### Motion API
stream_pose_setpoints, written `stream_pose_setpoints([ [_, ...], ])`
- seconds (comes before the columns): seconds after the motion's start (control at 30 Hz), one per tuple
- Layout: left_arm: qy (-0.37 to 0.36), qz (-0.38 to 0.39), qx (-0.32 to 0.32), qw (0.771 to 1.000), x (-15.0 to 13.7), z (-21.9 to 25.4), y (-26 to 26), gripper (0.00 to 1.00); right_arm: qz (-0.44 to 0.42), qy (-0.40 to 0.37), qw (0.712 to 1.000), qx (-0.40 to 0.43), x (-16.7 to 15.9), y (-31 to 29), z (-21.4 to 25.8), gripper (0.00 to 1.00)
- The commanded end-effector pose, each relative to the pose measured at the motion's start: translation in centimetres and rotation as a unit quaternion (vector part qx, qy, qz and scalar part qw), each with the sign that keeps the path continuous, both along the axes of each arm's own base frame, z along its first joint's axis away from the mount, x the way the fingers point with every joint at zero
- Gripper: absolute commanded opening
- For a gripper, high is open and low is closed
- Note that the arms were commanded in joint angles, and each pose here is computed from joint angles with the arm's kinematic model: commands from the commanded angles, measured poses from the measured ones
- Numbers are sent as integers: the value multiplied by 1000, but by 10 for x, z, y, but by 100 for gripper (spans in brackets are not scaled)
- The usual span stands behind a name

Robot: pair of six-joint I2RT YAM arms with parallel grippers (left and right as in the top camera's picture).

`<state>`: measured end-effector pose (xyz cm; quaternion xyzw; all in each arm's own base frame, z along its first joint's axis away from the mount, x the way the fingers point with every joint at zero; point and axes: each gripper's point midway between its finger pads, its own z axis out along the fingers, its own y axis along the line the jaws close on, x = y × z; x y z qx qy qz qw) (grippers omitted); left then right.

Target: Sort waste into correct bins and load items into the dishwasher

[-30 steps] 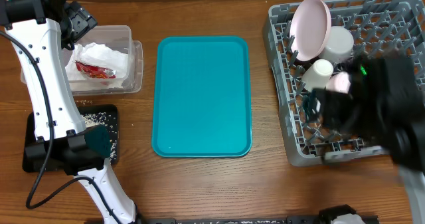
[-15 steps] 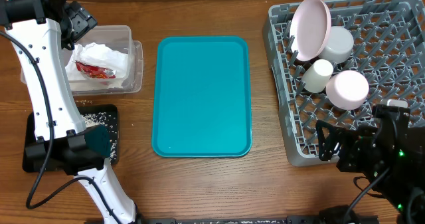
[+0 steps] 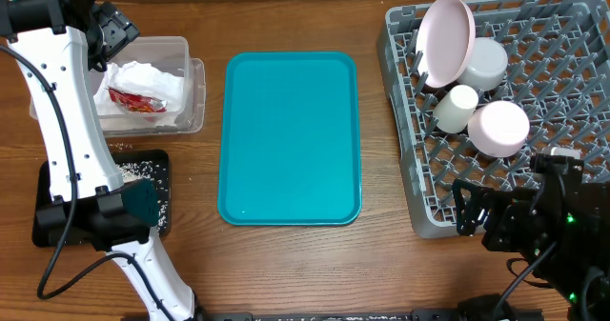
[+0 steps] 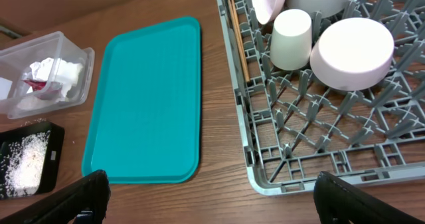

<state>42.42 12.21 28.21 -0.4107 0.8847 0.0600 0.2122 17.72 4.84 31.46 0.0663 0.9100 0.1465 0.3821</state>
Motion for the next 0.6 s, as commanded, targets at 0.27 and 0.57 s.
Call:
stream_pose_setpoints([
  [0.27,-14,1,0,1000,0,9,-2,100,72,-121,990,-29,44,20,-32,100],
  [0.57,-14,1,0,1000,0,9,-2,100,144,-282,948,-39,64,44,-75,100],
])
